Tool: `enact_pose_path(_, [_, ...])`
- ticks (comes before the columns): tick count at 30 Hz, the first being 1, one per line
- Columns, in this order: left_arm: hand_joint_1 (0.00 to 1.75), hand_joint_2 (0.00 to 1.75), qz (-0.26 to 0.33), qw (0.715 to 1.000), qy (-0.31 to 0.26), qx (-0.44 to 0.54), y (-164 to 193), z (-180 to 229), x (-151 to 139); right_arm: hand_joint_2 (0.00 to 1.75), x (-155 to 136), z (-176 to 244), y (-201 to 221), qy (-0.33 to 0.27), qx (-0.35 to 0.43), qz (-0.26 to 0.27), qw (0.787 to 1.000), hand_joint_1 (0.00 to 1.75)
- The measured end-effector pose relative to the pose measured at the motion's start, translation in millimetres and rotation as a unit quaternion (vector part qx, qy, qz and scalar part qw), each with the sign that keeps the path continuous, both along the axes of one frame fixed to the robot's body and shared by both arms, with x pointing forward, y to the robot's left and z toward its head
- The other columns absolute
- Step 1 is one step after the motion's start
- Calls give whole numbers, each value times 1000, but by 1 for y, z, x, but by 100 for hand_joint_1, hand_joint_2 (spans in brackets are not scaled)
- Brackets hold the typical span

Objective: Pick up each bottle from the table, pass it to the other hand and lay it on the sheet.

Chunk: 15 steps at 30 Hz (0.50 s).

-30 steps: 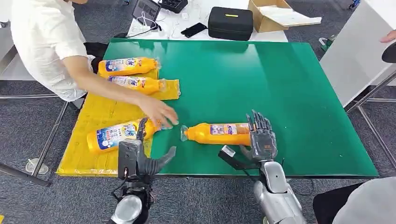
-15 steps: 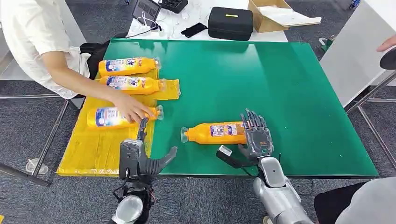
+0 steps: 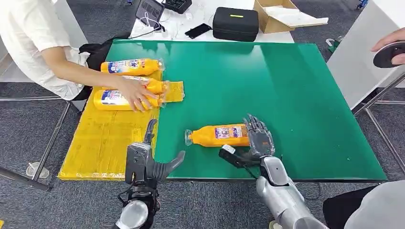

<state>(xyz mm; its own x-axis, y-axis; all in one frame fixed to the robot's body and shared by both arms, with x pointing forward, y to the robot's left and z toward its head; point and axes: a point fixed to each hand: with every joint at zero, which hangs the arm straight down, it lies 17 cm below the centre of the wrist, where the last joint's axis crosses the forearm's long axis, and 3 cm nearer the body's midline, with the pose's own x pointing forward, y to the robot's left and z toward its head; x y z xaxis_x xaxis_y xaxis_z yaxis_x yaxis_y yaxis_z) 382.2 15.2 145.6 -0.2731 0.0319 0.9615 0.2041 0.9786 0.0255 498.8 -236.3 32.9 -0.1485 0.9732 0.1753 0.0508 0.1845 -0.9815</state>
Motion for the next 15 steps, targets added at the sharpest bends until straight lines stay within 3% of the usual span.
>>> enact_pose_path(15, [0, 175, -22, 1000, 6, -8, -11, 4, -1, 175, 21, -4, -24, 25, -27, -25, 999, 0])
